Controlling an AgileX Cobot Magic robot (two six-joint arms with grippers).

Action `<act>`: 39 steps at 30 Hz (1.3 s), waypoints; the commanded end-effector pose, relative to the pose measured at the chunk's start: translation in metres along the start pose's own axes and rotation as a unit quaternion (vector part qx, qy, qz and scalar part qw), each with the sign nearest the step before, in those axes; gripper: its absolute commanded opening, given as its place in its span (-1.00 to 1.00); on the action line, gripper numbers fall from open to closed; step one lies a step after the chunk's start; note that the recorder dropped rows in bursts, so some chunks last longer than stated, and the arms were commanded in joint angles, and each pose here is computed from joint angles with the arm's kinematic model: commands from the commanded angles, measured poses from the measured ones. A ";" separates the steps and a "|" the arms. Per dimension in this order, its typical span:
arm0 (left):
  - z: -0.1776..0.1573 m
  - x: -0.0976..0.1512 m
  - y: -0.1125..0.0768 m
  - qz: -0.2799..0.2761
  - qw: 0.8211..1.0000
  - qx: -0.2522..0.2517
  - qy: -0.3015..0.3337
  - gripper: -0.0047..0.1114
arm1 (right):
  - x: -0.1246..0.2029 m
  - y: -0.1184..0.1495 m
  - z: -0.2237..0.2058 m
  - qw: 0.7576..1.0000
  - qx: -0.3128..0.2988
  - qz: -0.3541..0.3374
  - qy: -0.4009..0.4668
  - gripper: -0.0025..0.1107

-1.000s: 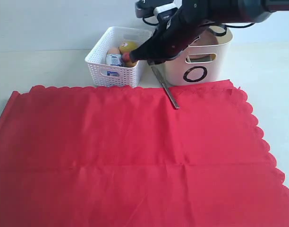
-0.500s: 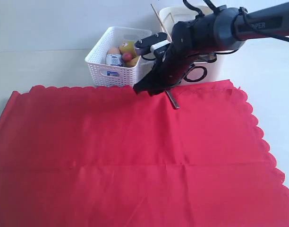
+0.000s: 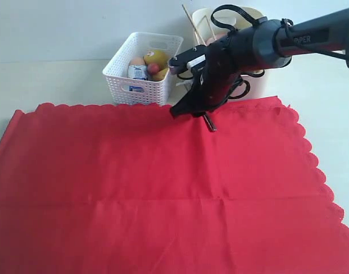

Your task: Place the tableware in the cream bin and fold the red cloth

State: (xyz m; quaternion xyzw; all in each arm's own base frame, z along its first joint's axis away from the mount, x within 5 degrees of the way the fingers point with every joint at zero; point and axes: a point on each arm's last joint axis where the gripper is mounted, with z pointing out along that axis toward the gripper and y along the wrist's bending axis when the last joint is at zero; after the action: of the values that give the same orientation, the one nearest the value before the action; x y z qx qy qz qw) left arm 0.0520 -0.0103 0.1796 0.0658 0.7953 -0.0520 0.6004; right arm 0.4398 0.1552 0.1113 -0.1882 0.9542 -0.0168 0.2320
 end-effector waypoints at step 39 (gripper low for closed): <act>0.000 -0.002 0.000 -0.001 1.000 0.001 -0.006 -0.92 | -0.009 -0.002 -0.037 0.999 -0.010 0.050 -0.002 -0.96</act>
State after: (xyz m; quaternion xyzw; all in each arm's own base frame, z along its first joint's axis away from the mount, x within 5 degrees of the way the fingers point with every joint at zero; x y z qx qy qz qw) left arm 0.0520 -0.0103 0.1796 0.0658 0.7953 -0.0520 0.6004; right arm 0.4328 0.1553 0.1404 -0.1354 0.9650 0.0055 0.2247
